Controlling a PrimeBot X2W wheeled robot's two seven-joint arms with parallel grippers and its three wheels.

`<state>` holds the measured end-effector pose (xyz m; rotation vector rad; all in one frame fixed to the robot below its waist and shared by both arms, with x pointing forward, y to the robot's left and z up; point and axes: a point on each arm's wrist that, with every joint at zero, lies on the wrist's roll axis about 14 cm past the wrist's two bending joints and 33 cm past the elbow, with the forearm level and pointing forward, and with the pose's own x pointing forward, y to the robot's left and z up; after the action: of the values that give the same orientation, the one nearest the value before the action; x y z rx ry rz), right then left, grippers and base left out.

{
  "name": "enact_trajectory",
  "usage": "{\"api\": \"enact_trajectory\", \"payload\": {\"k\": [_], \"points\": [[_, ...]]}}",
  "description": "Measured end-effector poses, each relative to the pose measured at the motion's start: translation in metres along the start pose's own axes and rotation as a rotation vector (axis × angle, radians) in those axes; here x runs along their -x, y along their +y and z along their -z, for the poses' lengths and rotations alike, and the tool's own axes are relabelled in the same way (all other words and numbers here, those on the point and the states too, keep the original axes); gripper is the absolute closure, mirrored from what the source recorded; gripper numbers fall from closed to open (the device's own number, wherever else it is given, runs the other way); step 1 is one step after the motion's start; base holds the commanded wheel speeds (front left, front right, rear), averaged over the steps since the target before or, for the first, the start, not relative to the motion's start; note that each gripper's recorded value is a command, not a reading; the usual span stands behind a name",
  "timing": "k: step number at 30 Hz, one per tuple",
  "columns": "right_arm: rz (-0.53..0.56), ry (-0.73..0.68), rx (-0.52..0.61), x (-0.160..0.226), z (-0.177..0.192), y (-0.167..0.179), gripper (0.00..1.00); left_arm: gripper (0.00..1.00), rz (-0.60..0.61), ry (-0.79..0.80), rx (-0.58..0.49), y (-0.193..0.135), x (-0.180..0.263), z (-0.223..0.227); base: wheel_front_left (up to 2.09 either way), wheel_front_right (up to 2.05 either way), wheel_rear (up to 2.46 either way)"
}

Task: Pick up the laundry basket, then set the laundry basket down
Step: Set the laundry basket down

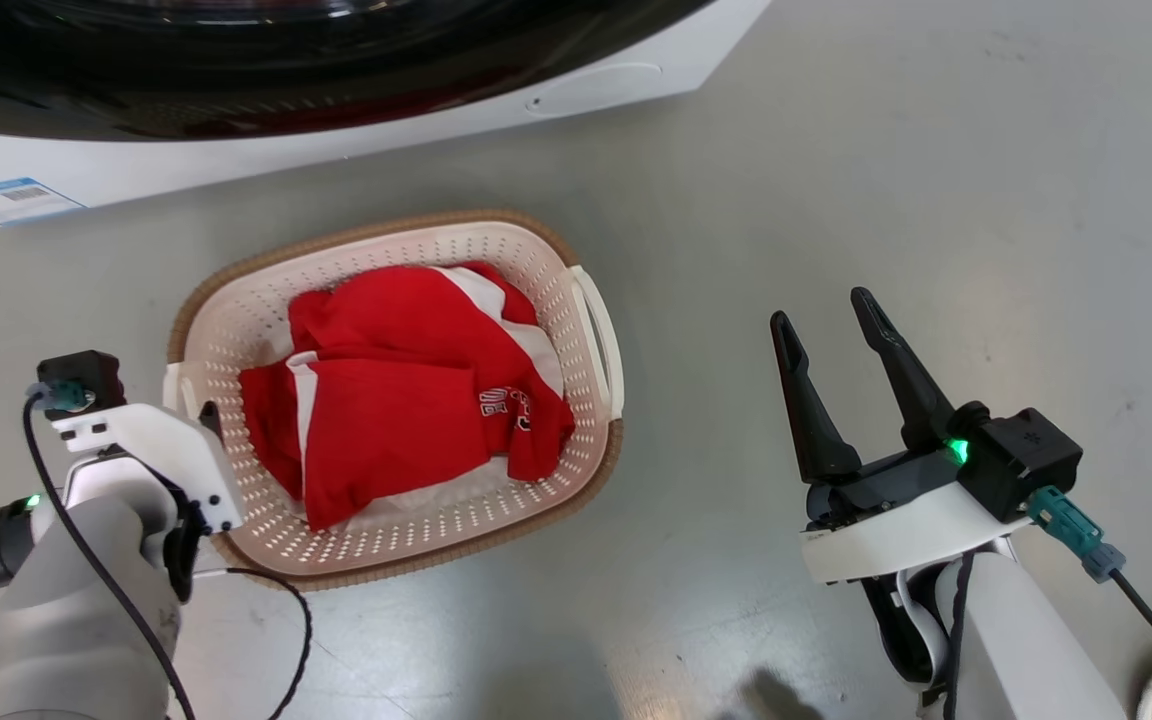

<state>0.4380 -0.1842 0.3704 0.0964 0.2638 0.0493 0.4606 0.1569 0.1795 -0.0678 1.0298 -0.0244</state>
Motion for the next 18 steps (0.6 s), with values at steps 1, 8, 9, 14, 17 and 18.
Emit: {"api": "enact_trajectory", "payload": {"k": [1,8,9,14,17,18], "points": [[-0.002,-0.002,0.002,0.0,-0.001,0.001,0.0,0.0,0.001,-0.011,0.002,-0.001,0.002,-0.002,0.0,0.0,0.0],[-0.001,-0.045,0.024,0.002,-0.018,0.0,0.0,0.0,0.028,-0.102,0.03,-0.009,0.021,-0.02,0.0,0.0,0.0],[-0.001,-0.053,0.027,0.003,-0.021,0.0,0.0,0.0,0.031,-0.113,0.035,-0.01,0.025,-0.02,0.0,0.0,0.0],[0.004,-0.075,0.028,0.016,-0.031,0.001,0.0,0.0,0.037,-0.173,0.051,-0.007,0.048,-0.023,0.0,0.0,0.0],[0.01,-0.089,0.024,0.025,-0.037,0.001,0.0,0.0,0.033,-0.218,0.064,-0.004,0.063,-0.029,0.0,0.0,0.0],[0.011,-0.094,0.023,0.028,-0.039,0.001,0.0,0.0,0.03,-0.234,0.074,-0.002,0.068,-0.03,0.0,0.0,0.0]]}}
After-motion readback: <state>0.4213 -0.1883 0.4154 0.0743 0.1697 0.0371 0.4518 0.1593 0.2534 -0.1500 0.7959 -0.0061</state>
